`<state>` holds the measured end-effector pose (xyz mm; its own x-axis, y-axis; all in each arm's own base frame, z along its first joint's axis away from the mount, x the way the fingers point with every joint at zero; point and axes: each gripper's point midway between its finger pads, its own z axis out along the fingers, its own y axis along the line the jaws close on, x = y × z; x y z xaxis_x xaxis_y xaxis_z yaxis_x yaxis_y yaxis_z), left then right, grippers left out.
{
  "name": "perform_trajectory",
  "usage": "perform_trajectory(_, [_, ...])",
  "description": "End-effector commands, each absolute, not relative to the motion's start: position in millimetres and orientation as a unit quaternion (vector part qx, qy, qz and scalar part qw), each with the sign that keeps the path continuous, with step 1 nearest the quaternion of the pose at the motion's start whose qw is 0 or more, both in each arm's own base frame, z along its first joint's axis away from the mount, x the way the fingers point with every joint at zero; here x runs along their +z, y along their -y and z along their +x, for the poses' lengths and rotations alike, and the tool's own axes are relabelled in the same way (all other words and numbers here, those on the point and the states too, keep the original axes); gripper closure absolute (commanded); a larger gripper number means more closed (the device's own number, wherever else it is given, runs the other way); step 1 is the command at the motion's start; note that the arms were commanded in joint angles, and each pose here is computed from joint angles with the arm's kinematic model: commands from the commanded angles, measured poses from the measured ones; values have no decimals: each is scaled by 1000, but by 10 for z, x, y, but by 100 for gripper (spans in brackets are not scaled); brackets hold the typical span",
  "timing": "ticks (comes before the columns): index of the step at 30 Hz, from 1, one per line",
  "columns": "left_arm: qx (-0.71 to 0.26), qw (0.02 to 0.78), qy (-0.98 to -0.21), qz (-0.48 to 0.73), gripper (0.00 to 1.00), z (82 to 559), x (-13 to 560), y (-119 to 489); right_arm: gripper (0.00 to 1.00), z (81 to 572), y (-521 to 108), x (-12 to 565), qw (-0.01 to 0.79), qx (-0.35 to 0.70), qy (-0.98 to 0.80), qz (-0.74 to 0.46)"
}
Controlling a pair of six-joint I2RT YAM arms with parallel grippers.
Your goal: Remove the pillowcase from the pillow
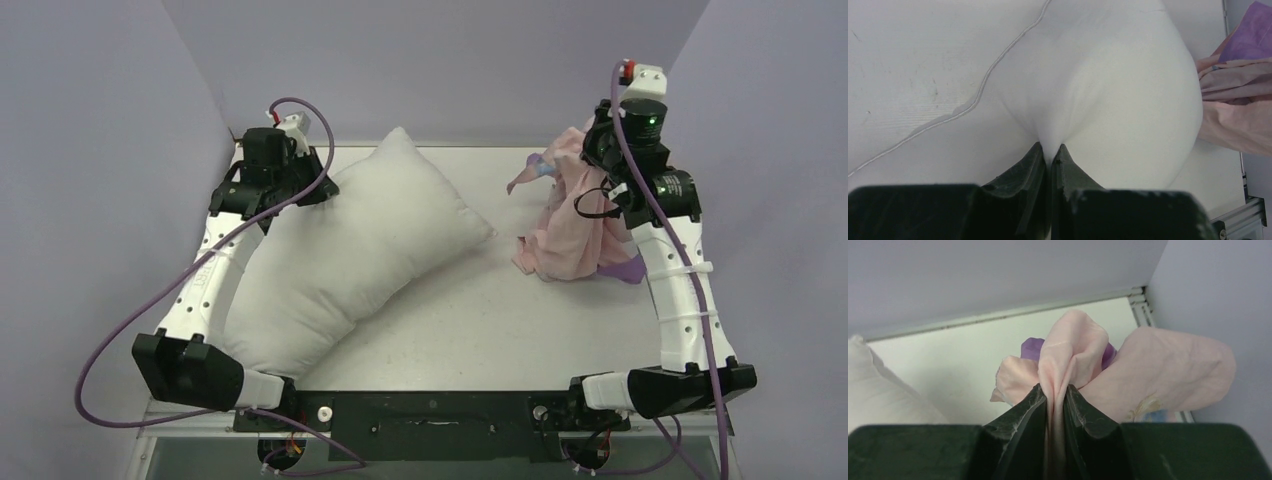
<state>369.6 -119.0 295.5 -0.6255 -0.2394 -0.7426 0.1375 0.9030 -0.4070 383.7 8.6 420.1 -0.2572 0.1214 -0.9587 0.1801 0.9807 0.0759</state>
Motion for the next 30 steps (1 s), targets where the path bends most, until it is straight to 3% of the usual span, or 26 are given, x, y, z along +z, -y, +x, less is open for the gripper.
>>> perform_trajectory(1, [-205,475,-853,-73,96,4091,2859,1027,83,3899,-335,3499,547,5,-836,49])
perform_trajectory(9, [-184,436,-877,-80,81,3955,2310,921,83,3632,-705,1806,390,70,-917,36])
perform_trajectory(13, [-167,433,-883,-68,55,3753,2300,853,77,3434,-760,1454,346,85,-933,45])
perform_trajectory(15, [-167,439,-880,-63,47,3659,2375,849,68,3394,-749,1510,349,86,-932,52])
perform_trajectory(20, [-166,461,-871,-30,29,3418,2710,965,32,3316,-583,2188,430,69,-897,80])
perform_trajectory(25, [-155,490,-858,3,20,3137,3186,1012,1,3092,-311,3088,534,40,-838,108])
perform_trajectory(26, [-152,499,-853,3,19,3073,3284,977,6,3019,-258,3256,553,34,-825,111])
perform_trajectory(28, [-146,525,-839,0,1,2919,3512,891,10,2861,-140,3533,584,20,-802,121])
perform_trajectory(30, [-136,549,-825,-11,4,2757,3689,780,10,2676,7,3726,609,0,-781,139])
